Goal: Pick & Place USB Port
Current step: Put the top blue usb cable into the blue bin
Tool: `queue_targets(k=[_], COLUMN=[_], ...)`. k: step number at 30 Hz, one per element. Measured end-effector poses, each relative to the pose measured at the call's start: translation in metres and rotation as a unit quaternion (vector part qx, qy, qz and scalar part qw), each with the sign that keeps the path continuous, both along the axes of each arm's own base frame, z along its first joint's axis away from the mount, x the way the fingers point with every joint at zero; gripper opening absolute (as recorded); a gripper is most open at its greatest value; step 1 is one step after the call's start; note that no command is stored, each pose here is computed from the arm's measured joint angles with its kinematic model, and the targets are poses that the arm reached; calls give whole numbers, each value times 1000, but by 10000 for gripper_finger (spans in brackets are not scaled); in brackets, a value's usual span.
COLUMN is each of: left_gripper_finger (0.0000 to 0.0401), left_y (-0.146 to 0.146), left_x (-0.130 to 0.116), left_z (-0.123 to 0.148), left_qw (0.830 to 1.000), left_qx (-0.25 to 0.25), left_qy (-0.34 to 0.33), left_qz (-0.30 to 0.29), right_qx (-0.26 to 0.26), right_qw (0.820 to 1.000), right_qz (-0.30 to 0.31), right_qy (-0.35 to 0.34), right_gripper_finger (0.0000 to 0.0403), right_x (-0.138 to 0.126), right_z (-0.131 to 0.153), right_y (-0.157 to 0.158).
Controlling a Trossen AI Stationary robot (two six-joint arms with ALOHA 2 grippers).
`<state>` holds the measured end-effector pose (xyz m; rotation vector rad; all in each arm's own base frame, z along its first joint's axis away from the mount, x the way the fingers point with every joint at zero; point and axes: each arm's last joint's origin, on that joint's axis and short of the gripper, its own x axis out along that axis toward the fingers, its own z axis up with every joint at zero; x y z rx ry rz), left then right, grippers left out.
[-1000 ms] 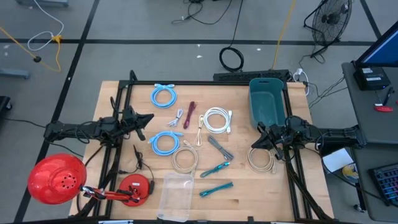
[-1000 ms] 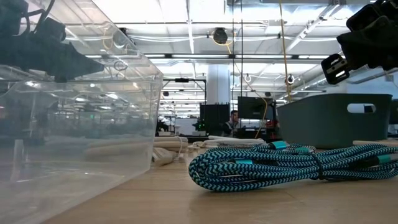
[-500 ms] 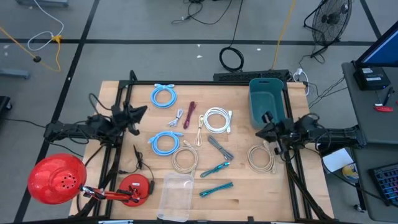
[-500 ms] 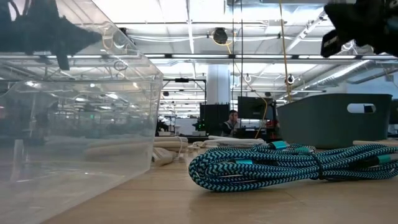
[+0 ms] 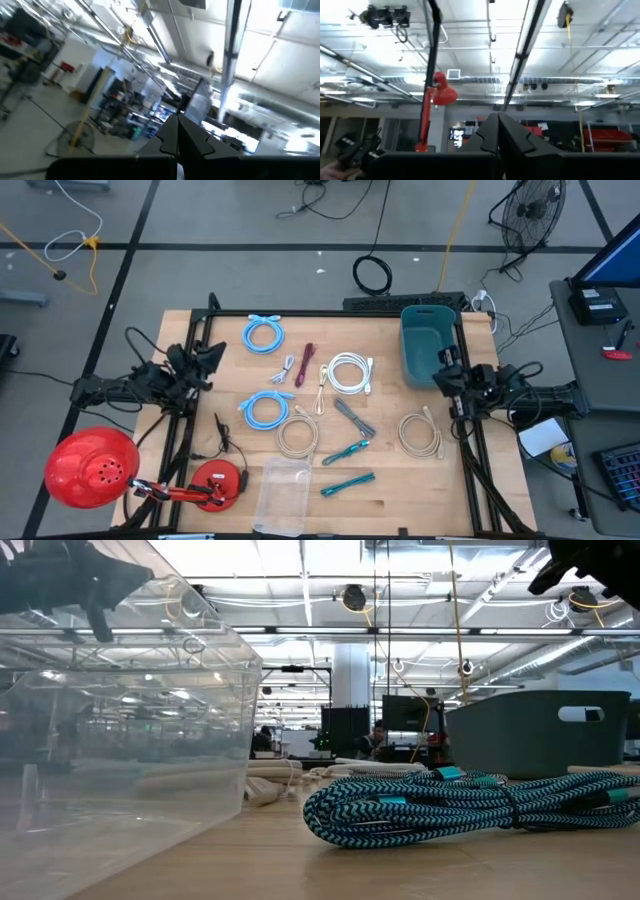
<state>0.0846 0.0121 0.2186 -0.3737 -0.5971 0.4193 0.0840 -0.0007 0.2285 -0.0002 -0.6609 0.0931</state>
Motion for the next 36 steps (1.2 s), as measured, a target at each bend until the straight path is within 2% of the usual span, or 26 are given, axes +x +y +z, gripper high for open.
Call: queue_targets(k=[10, 17, 23, 28, 36], left_gripper_finger=[10, 10, 10, 10, 10], left_y=[-2, 4, 11, 17, 25], left_x=[7, 1, 0, 10, 23], left_z=[-11, -3, 4, 4, 35], left_qw=[990, 978, 972, 969, 968], left_qx=[87, 145, 143, 127, 121], left_qy=[109, 112, 125, 172, 186], left_qz=[11, 102, 141, 126, 116], right_qx=[7, 7, 37, 45, 50], right_qw=[997, 997, 995, 994, 992], right_qz=[2, -2, -47, -71, -78], right_qy=[74, 82, 79, 76, 91], right_gripper_finger=[0, 0, 0, 0, 0], right_x=[8, 9, 9, 8, 10], right_z=[-12, -13, -13, -12, -15], right_y=[0, -1, -4, -5, -6])
